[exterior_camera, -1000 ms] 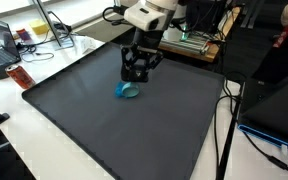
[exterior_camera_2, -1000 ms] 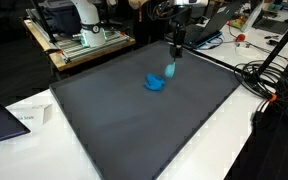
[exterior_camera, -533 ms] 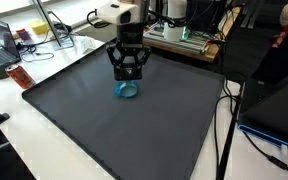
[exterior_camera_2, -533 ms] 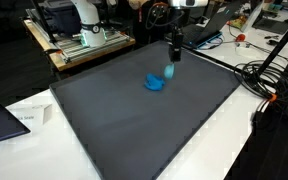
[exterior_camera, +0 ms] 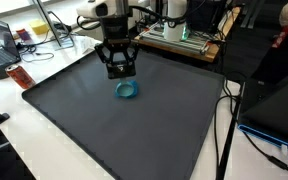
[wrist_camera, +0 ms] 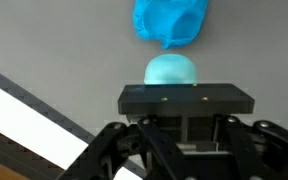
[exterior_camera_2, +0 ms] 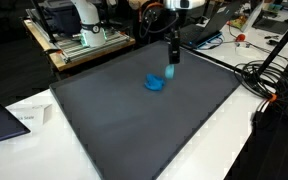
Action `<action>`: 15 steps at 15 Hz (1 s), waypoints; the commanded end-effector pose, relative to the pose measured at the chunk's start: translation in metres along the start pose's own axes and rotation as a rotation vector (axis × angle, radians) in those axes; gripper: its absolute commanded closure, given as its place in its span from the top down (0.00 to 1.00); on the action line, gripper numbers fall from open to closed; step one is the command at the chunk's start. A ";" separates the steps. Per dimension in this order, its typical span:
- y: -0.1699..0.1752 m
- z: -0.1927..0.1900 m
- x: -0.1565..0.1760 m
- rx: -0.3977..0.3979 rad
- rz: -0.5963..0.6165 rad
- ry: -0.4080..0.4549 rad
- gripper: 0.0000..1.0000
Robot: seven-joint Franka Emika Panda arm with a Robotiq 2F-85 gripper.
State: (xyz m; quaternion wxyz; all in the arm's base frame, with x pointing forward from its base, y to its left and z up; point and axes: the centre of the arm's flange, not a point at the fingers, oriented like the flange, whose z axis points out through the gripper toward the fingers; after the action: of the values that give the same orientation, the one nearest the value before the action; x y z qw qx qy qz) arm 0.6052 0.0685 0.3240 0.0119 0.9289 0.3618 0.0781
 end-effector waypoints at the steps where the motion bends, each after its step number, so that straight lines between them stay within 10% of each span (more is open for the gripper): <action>1: 0.024 -0.007 -0.013 0.062 0.009 0.045 0.22; 15: 0.076 0.017 -0.052 0.198 0.076 0.156 0.22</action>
State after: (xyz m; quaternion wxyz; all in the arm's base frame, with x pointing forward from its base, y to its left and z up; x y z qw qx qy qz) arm 0.6115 -0.0085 0.3100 -0.0819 0.9338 0.3314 0.1072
